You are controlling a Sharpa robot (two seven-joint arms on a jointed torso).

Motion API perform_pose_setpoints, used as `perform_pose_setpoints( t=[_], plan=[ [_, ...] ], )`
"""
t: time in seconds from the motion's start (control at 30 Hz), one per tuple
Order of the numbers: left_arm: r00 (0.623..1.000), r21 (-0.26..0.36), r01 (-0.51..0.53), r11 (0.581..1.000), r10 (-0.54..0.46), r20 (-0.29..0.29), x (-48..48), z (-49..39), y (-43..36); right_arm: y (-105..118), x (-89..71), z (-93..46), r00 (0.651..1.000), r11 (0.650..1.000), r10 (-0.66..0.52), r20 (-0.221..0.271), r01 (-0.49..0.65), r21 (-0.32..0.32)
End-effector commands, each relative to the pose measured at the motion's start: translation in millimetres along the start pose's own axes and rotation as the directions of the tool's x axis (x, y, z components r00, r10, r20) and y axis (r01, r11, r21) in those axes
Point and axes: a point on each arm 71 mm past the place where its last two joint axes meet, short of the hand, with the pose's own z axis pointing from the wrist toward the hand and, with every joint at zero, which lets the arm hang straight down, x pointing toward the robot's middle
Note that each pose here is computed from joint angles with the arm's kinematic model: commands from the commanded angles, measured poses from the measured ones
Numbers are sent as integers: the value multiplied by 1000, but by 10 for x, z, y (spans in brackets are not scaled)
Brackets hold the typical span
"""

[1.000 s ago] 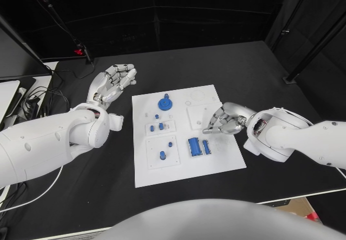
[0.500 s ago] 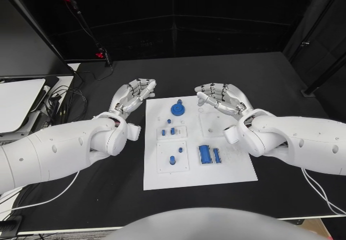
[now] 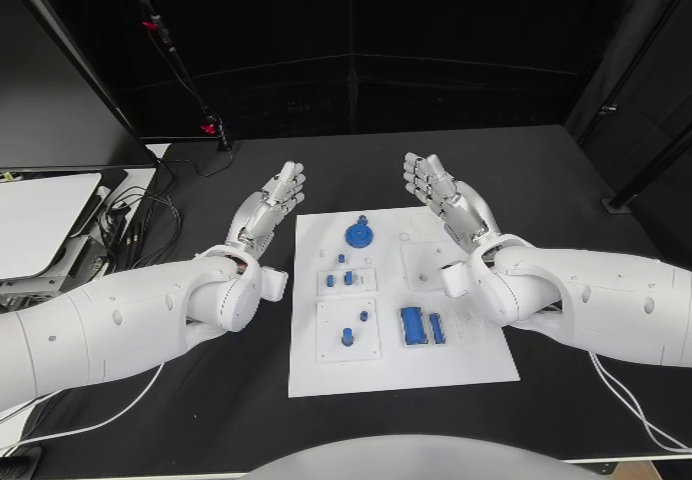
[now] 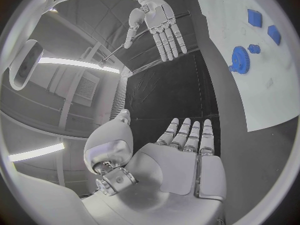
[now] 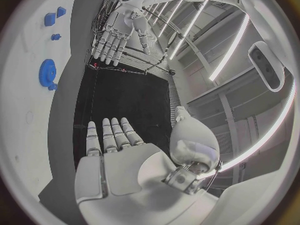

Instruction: Assemble the parts on the task board

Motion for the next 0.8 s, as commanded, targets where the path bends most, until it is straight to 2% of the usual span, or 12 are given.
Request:
perform_pose_setpoints(
  t=[0.03,0.23,0.37,0.43,0.53,0.8],
  plan=[
    [999,-21,4,1000,-3,46,-4,-26,-19,-9,18,27,998,999,17,60,-20,36],
    [984,-82,43,996,-28,174,-41,-122,-85,-53,67,79,975,987,71,212,-100,129],
    [967,-119,71,990,-39,250,-74,-185,-135,-79,91,92,955,974,93,282,-146,175],
    [959,-133,83,988,-43,281,-88,-212,-157,-87,99,95,948,969,99,304,-162,189],
    [953,-143,92,986,-45,300,-99,-230,-172,-90,101,96,946,967,101,309,-166,193],
    [952,-144,93,985,-45,303,-100,-232,-174,-90,101,96,946,967,101,309,-166,193]
  ],
)
